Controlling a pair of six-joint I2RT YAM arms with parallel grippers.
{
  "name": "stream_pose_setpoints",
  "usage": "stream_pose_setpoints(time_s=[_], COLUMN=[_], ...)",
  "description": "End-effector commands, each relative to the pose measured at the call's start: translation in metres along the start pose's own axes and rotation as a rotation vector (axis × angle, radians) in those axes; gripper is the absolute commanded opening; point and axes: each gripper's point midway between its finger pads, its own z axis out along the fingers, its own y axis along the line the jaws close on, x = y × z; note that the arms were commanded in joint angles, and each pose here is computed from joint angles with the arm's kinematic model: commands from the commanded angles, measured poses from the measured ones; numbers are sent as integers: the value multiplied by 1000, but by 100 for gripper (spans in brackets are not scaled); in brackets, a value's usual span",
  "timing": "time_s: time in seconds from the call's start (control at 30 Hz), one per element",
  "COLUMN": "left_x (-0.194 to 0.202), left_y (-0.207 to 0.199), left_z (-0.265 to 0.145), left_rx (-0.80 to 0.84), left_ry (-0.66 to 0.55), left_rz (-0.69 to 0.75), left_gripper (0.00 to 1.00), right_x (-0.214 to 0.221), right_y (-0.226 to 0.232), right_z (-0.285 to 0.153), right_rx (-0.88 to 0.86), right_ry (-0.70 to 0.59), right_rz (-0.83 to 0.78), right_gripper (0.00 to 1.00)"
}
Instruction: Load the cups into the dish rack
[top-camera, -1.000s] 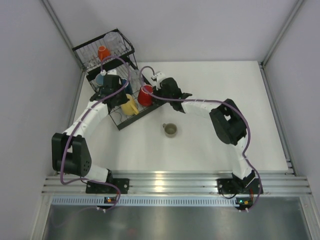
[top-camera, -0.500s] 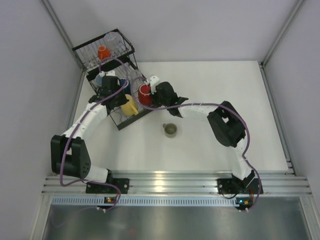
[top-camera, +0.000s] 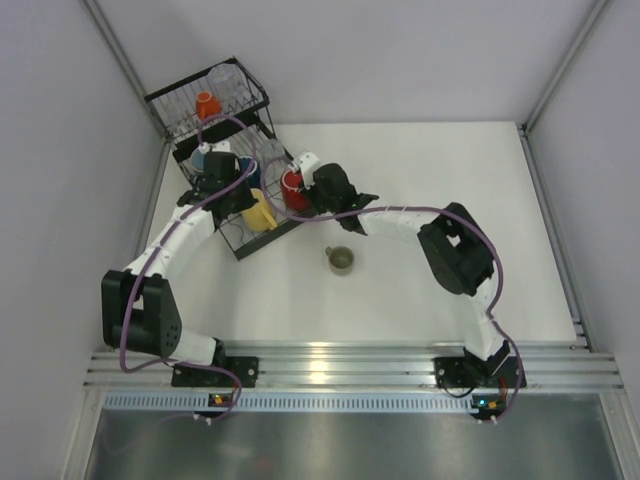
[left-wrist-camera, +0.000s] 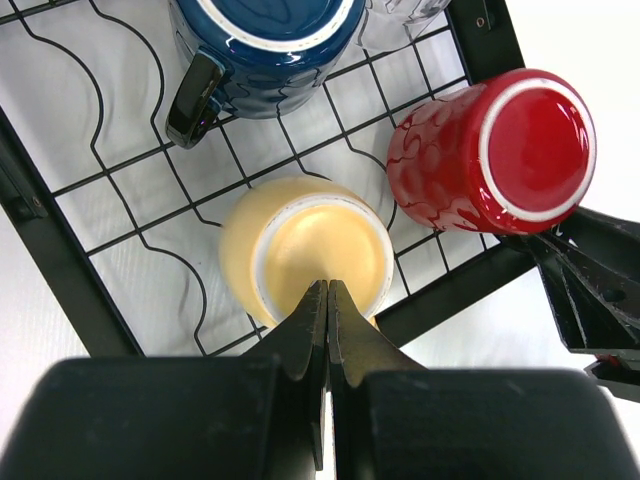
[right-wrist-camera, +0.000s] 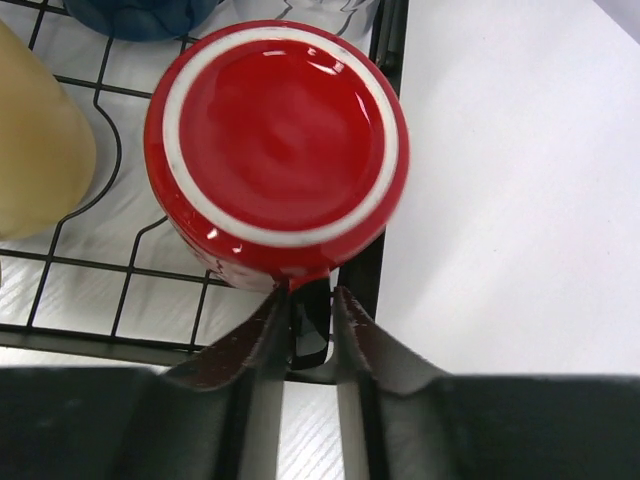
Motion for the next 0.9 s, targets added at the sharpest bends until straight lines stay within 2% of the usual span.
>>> stream_pose_setpoints(time_s=[0.0,0.07,0.43,0.57,0.87], left_x=[19,17,10,11,14], left_y=[8,7,0,-1,1], left_z=[-3,-4,-5,-4,-2], left_rx=[-15,-11,20,42,62], left_ry=[61,58,55,67,89], left_rz=[-4,-6,-38,-54,-74], left_gripper=[0,0,0,0,0], right_x=[-57,-59,-102,-113,-120], right_y=[-13,-11,-1,24,94], right_z=[-11,-14,-64,-77,-63], right_rx=[31,22,-80,-193,-367], right_ry=[-138,-144,-269,-330,-356], right_rz=[13,19,92,117,106], right_gripper=[27,32,35,36,41])
